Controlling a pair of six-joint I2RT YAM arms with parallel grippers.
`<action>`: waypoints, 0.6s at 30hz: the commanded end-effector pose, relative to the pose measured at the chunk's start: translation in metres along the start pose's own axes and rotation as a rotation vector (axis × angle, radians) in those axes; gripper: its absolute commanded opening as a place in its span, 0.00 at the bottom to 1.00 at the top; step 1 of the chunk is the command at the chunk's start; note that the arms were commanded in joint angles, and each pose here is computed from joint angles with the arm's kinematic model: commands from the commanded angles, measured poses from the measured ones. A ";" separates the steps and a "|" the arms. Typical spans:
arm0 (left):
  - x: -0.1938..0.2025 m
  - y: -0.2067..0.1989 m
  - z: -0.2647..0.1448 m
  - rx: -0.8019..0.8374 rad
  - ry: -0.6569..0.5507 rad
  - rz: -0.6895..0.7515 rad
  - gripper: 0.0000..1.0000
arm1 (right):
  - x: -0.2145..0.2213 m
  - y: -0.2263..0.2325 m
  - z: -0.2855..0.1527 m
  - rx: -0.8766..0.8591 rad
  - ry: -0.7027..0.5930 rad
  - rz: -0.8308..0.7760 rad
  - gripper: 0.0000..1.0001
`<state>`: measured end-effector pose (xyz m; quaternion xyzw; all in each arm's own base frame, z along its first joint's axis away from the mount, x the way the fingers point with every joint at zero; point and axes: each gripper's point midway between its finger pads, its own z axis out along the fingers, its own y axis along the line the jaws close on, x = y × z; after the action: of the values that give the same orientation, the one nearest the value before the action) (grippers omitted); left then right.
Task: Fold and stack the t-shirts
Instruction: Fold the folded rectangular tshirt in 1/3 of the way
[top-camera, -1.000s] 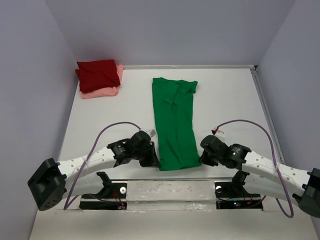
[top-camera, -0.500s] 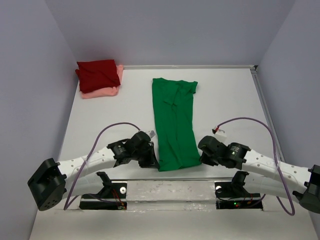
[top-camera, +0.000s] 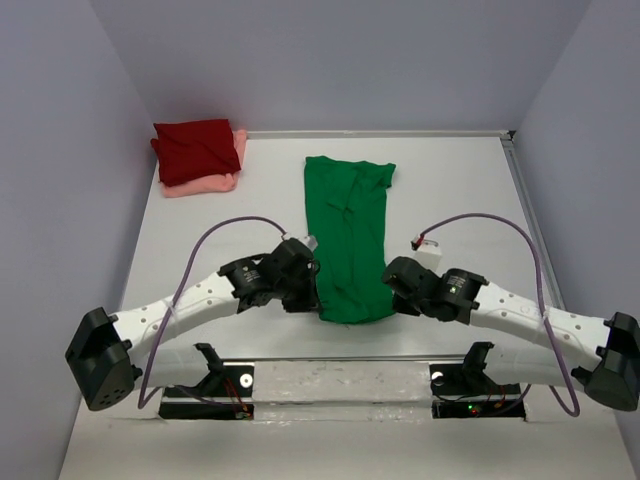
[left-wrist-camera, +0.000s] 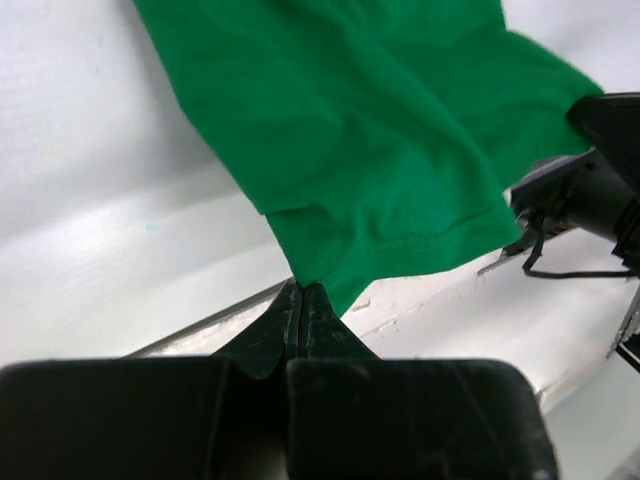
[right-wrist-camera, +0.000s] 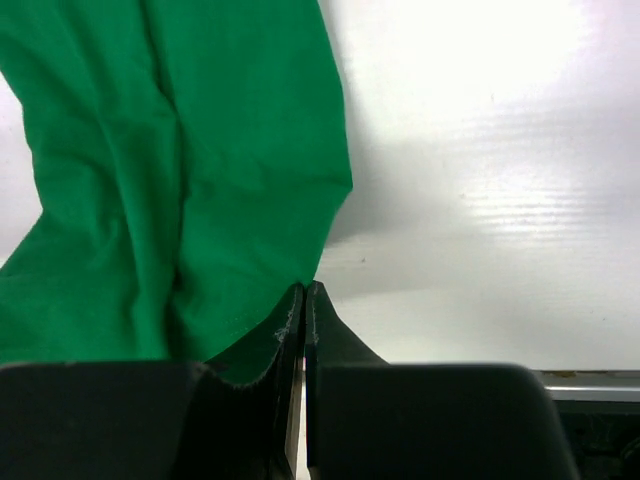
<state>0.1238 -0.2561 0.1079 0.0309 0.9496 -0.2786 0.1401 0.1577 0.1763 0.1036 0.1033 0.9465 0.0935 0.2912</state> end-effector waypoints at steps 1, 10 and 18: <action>-0.035 -0.006 -0.011 -0.078 -0.077 0.091 0.00 | -0.054 0.023 -0.013 0.030 -0.176 -0.118 0.00; -0.175 0.004 -0.028 -0.234 -0.261 0.136 0.00 | -0.164 0.060 0.020 0.065 -0.257 -0.228 0.00; -0.247 0.035 0.004 -0.253 -0.230 0.120 0.00 | -0.217 0.061 0.060 0.078 -0.241 -0.257 0.00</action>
<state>0.3500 -0.2333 0.1619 0.0036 0.9482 -0.1633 0.2724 0.3486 0.1834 0.1706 0.0405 0.9207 -0.0067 0.3881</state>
